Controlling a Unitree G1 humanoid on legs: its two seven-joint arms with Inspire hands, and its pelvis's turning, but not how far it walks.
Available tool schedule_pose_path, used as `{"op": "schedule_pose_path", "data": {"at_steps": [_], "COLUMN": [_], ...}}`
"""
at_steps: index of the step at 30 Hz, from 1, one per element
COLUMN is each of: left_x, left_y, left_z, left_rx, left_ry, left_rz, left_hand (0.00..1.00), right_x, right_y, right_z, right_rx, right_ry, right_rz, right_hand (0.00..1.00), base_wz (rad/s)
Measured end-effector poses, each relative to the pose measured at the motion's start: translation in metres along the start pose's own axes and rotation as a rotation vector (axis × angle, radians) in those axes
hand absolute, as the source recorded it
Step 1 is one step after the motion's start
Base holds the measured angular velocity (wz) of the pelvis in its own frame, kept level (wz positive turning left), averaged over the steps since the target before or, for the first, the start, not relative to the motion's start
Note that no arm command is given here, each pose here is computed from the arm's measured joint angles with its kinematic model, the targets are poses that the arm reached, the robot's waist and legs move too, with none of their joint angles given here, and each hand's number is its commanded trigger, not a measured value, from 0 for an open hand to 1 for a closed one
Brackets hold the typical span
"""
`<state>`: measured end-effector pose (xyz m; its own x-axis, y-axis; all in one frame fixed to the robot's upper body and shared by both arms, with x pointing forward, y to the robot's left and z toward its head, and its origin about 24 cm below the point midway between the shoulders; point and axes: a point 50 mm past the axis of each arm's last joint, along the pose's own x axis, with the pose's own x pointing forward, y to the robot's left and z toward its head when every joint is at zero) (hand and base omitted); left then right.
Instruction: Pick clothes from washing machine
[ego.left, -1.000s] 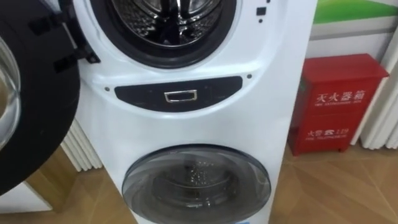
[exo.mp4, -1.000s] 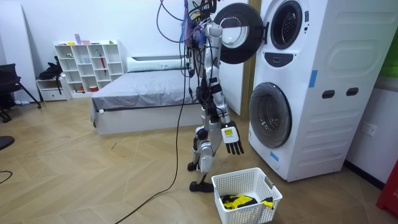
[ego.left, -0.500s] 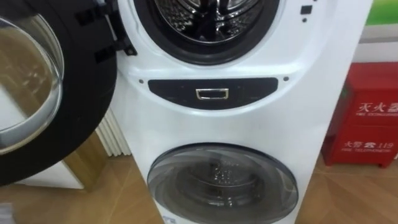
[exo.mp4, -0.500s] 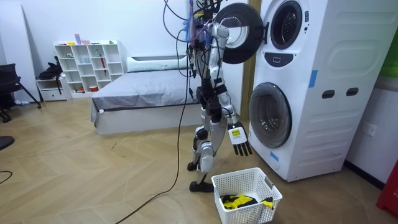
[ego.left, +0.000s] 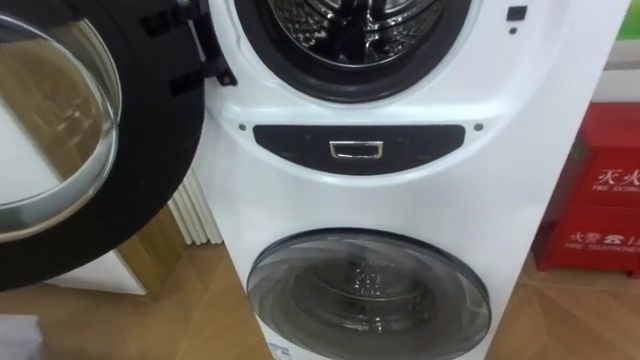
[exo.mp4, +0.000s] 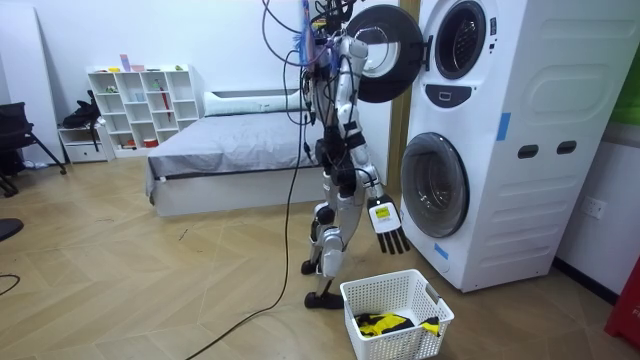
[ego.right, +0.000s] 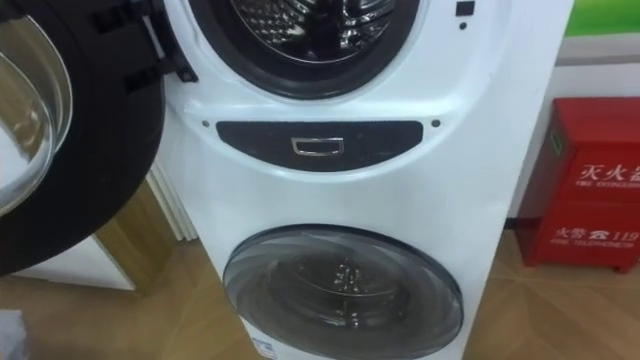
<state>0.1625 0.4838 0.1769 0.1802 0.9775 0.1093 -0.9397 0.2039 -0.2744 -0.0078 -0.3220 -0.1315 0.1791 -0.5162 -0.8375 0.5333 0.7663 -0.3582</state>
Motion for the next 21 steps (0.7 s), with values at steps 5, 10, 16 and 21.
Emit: {"op": "schedule_pose_path", "data": {"at_steps": [5,10,16,21], "left_x": [0.003,0.015,0.023,0.023], "left_y": [0.001,0.006,0.013,0.016], "left_z": [-0.003,-0.007,-0.009,-0.017], "left_rx": [0.035,0.033,0.054,0.07], "left_ry": [0.013,0.082,0.129,0.166], "left_rz": [0.016,0.057,0.062,0.045], "left_hand": [0.0,0.0,0.0,0.0], "right_x": [0.0,-0.004,-0.006,-0.005], "right_y": [-0.002,-0.02,-0.028,-0.026], "right_z": [0.004,-0.007,-0.014,-0.01], "right_rx": [-0.017,-0.043,-0.048,-0.045], "right_ry": [-0.017,0.004,0.022,0.009], "right_rz": [-0.004,-0.051,-0.077,-0.072], "right_hand": [0.0,0.0,0.0,0.0], "base_wz": [-0.01,-0.09,-0.01,0.0]}}
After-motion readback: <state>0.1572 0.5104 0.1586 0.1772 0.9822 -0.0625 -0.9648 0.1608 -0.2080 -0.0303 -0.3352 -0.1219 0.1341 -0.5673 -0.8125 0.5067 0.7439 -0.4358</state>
